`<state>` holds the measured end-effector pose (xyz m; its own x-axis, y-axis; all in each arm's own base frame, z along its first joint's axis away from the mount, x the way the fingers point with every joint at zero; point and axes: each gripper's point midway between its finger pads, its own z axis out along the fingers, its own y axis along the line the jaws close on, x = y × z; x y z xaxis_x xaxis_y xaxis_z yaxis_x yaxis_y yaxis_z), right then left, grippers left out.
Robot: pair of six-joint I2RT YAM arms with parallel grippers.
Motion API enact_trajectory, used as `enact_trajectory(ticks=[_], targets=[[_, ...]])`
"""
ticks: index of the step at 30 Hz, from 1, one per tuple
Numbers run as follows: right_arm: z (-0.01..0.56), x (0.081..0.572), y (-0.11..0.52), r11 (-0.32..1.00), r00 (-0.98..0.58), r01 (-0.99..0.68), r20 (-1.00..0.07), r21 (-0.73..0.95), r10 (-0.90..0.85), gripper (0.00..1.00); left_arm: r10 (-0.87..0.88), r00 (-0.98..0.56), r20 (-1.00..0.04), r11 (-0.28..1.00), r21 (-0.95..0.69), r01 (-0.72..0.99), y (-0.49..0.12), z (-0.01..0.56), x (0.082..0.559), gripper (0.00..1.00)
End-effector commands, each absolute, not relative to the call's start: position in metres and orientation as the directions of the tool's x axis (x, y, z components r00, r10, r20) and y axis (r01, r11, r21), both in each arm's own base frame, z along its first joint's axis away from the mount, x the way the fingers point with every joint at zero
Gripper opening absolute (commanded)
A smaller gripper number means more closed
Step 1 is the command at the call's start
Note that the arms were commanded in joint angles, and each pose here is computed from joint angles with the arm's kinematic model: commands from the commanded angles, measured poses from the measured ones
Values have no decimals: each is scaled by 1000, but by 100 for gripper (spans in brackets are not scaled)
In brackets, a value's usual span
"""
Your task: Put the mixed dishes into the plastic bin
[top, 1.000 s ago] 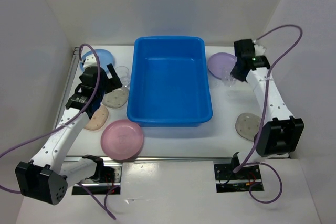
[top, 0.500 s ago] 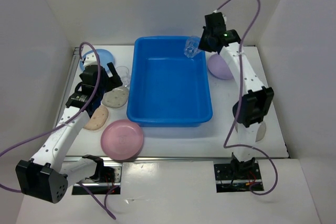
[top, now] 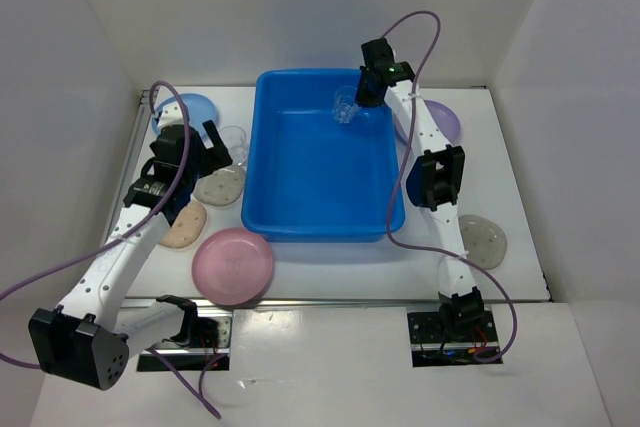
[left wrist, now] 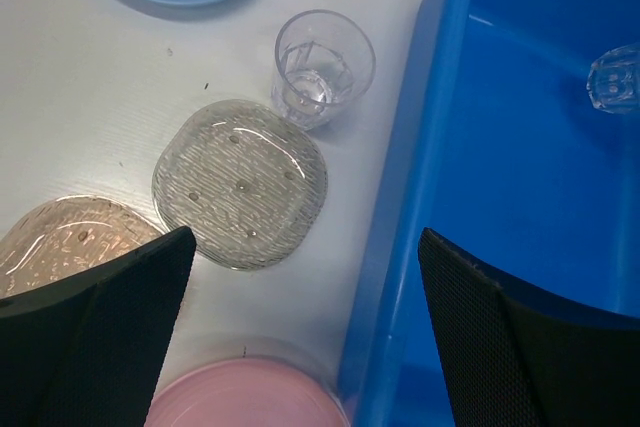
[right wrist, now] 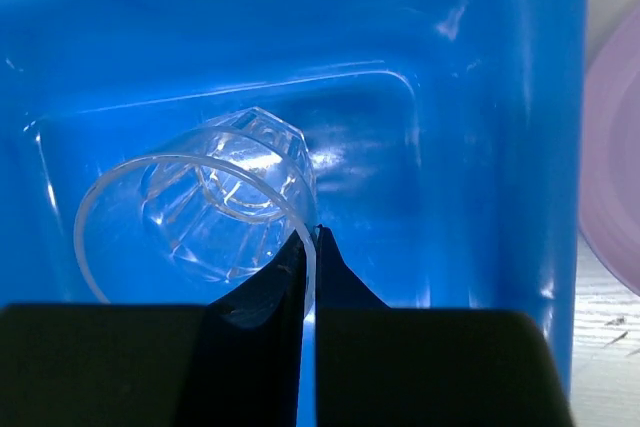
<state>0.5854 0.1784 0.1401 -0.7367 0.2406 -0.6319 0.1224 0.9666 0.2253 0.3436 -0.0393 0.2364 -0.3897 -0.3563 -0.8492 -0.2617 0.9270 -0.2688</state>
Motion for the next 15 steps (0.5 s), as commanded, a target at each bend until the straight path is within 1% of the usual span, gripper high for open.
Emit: enact_trajectory(ticks=[1, 5, 10, 12, 15], targets=[[163, 584, 185, 967, -716, 103, -658, 233, 235, 1, -351, -345, -870, 928, -275, -252, -35, 253, 340, 99], [139, 582, 184, 970, -747, 114, -626, 213, 225, 1, -353, -350, -868, 926, -271, -263, -31, 249, 340, 99], [132, 579, 186, 976, -756, 112, -622, 185, 205, 2, -362, -347, -865, 923, -279, -266, -32, 249, 340, 99], [132, 579, 186, 978, -757, 105, -623, 180, 196, 14, -362, -347, -865, 923, -279, -266, -32, 249, 340, 99], [132, 579, 186, 978, -757, 105, -623, 180, 196, 22, -370, -345, -863, 919, -287, -269, -32, 249, 340, 99]])
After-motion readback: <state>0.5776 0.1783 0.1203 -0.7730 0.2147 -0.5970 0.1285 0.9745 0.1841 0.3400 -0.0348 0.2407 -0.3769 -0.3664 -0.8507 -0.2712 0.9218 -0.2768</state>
